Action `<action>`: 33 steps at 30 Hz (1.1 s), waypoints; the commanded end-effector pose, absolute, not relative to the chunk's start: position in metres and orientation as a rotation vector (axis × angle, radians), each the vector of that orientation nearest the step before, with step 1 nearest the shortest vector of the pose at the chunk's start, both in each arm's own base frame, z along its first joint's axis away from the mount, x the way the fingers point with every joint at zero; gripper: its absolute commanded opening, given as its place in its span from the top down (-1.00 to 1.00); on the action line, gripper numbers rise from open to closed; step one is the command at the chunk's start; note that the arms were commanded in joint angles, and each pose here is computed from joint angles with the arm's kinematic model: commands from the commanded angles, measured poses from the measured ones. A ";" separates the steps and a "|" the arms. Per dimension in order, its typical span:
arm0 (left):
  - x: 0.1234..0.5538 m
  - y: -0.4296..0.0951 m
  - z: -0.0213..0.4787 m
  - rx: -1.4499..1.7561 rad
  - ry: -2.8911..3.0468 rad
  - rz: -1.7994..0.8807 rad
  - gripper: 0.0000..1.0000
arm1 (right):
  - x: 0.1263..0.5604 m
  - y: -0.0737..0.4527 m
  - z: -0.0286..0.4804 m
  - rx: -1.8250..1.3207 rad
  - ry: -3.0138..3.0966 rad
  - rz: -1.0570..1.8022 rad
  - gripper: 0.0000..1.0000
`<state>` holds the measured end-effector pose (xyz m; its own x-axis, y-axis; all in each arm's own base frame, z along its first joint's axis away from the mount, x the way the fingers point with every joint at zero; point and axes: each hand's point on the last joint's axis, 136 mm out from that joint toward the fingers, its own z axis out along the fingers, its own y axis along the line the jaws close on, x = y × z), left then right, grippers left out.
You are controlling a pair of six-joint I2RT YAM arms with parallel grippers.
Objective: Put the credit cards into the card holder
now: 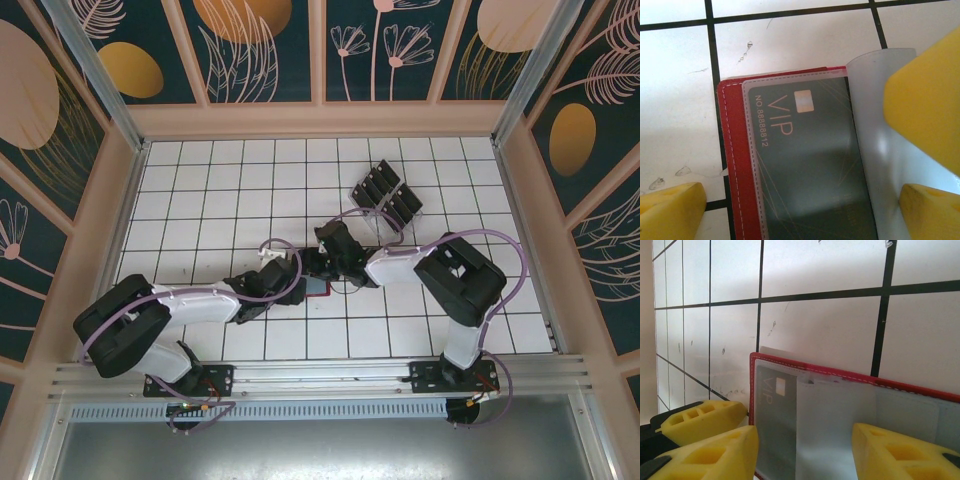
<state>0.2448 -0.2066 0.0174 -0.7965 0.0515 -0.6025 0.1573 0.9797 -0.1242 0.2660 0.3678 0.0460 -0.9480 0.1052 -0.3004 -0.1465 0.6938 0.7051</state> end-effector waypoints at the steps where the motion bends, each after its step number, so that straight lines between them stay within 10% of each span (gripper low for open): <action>1: 0.245 -0.195 0.016 0.130 2.482 -0.150 -0.97 | 0.271 0.355 0.062 0.000 2.550 1.124 -0.05; 33: 0.242 -0.196 0.015 0.119 2.483 -0.184 -0.97 | 0.265 0.354 0.033 0.012 2.622 1.073 -0.06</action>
